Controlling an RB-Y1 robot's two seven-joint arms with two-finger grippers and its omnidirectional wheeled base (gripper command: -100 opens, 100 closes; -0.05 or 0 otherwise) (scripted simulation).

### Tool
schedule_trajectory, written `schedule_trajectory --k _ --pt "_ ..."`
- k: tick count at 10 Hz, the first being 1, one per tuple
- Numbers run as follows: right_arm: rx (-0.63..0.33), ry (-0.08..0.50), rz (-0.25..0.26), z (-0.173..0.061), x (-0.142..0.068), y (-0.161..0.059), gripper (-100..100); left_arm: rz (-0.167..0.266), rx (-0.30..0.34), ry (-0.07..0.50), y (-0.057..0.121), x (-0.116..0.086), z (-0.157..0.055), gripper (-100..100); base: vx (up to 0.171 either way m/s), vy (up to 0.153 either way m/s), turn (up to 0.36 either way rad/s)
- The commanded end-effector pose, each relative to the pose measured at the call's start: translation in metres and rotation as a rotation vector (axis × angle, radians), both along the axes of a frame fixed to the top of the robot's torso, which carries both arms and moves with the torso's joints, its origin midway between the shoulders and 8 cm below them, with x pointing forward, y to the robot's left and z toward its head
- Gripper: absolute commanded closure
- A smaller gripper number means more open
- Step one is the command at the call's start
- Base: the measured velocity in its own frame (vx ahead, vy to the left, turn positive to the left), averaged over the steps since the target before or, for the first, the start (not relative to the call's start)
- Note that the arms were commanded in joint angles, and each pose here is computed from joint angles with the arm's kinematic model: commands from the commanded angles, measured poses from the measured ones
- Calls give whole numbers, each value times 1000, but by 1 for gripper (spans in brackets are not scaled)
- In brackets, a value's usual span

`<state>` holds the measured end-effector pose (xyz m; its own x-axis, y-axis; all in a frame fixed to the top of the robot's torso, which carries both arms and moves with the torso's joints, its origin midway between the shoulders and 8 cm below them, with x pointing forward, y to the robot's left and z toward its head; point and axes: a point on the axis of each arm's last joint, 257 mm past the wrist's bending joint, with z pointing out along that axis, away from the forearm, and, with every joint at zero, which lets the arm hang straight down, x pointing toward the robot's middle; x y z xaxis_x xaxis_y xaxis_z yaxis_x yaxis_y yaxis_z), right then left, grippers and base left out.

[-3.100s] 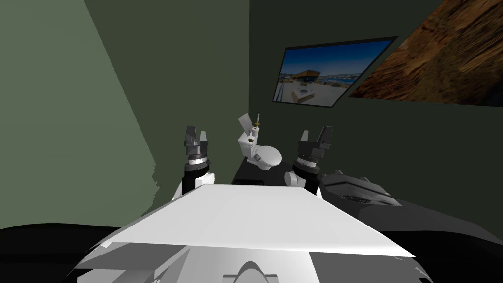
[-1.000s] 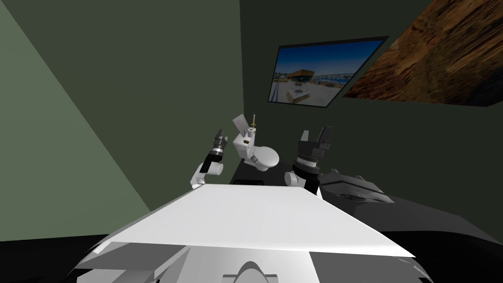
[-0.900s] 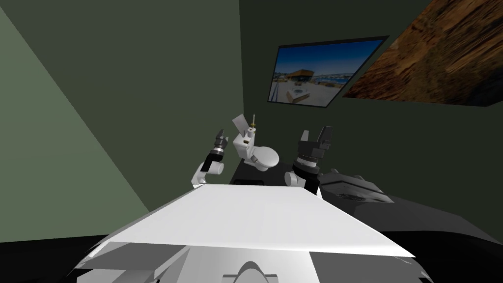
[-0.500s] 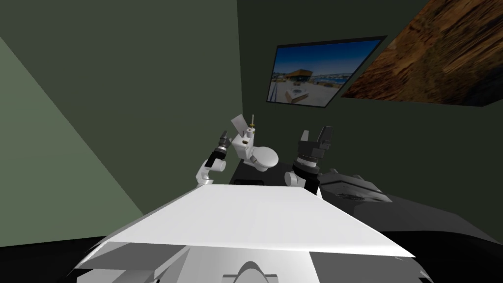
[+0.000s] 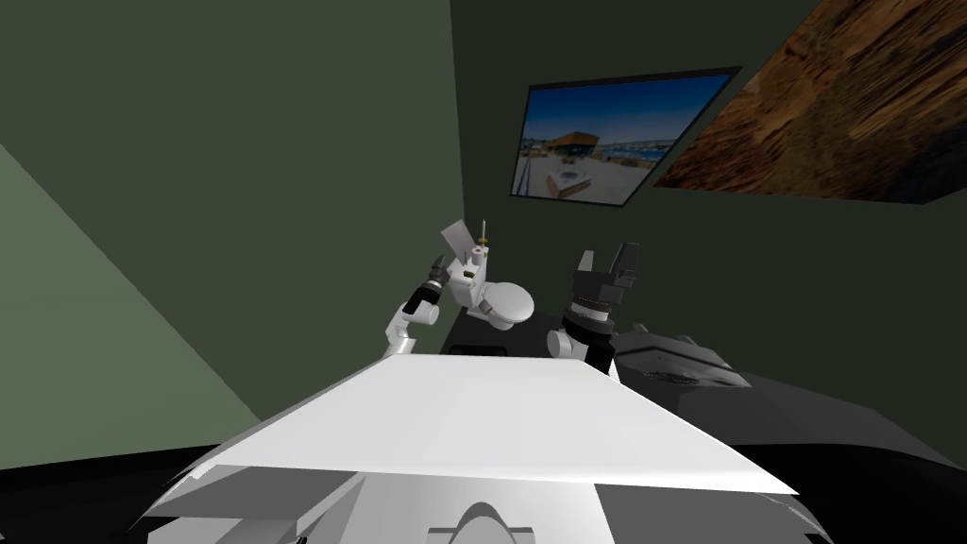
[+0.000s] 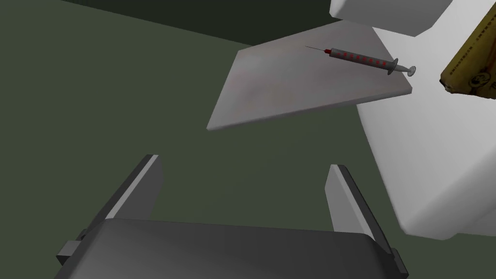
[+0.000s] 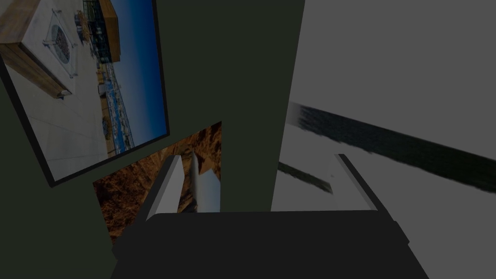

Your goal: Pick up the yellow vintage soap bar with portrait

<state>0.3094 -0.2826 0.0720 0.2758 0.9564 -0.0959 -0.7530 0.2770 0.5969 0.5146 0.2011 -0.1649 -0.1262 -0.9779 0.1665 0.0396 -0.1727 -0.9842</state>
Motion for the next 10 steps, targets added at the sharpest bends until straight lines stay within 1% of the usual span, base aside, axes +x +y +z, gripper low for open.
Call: schedule_trajectory --k 1,2,3,4,5,6,7,8,9,10 --pt "0 0 0 0 0 0 0 -7 -9 33 -4 4 -8 -100 13 -15 -9" --pt "0 0 0 0 0 0 0 -21 -28 78 -10 10 -20 -100 14 -20 -15" --pt "0 0 0 0 0 0 0 -21 -27 81 -10 10 -21 -100 12 -17 -9" --pt "0 0 0 0 0 0 0 -33 -44 129 -17 15 -34 -100 15 -17 -15" --pt "0 0 0 0 0 0 0 -45 -61 165 -24 20 -43 -100 29 -29 -25" --pt "0 0 0 0 0 0 0 -45 -60 177 -24 20 -47 -100 21 -24 -5" --pt "0 0 0 0 0 0 0 -56 -74 224 -30 24 -59 -100 14 -22 -13" --pt "0 0 0 0 0 0 0 -66 -88 259 -36 28 -68 -100 19 -24 -22" --pt "0 0 0 0 0 0 0 -65 -87 271 -36 27 -71 -100 18 -16 -8" --pt "0 0 0 0 0 0 0 -74 -98 315 -42 30 -82 -100 20 -18 -13"
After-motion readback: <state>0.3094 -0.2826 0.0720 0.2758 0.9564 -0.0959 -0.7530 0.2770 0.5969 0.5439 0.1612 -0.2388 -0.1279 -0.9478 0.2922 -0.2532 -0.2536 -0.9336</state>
